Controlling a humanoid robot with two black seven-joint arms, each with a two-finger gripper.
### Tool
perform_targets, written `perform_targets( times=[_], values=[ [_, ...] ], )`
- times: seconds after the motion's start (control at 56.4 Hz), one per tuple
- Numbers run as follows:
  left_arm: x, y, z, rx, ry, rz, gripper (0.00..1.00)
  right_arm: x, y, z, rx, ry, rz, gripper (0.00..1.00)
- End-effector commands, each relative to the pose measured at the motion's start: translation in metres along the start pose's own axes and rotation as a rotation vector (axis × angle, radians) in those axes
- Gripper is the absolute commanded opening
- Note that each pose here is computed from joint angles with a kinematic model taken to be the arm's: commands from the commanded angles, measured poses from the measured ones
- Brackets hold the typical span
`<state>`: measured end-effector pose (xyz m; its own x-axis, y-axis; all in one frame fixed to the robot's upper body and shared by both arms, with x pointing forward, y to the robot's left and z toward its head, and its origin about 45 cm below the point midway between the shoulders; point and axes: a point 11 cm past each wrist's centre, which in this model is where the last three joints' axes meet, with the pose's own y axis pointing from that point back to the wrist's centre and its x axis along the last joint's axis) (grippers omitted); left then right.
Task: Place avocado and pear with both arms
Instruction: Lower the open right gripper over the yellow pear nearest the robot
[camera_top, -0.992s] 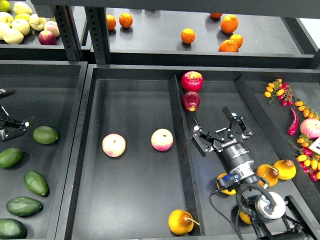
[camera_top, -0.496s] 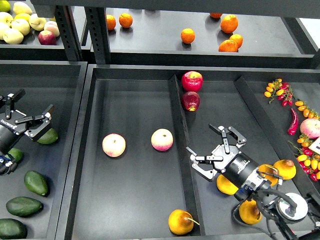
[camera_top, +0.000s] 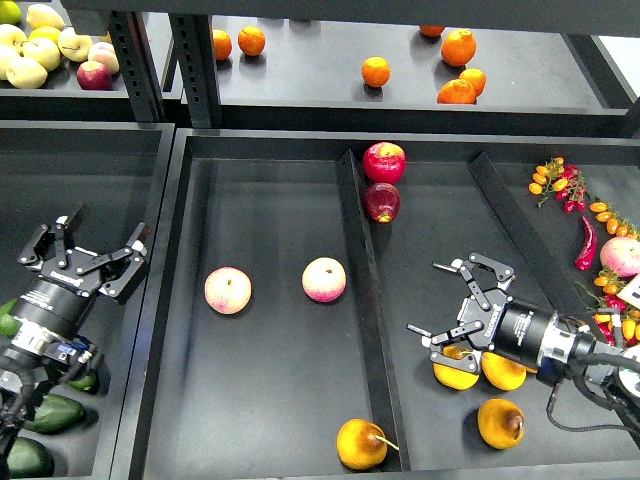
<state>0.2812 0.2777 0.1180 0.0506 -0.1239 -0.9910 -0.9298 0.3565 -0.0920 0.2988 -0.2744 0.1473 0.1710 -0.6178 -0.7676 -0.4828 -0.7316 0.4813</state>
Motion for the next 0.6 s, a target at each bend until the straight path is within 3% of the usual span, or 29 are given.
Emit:
perform_targets(
  times=[0.0, 0.284, 0.585],
  values=[
    [0.0, -0.004, -0.009, 0.013, -0.012, -0.007, 0.99, -0.001, 0.003, -0.015, -0.08, 0.131, 0.069, 1.0],
    [0.0, -0.002, -0.01, 0.015, -0.017, -0.003, 0.99, -0.014, -0.03, 0.014, -0.274, 0.247, 0.067, 1.0],
    [0.0, 0.001, -0.009, 0.011, -0.022, -0.001, 0.99, -0.002, -0.059, 0.052, -0.39, 0.288, 0.09, 1.0]
  ],
)
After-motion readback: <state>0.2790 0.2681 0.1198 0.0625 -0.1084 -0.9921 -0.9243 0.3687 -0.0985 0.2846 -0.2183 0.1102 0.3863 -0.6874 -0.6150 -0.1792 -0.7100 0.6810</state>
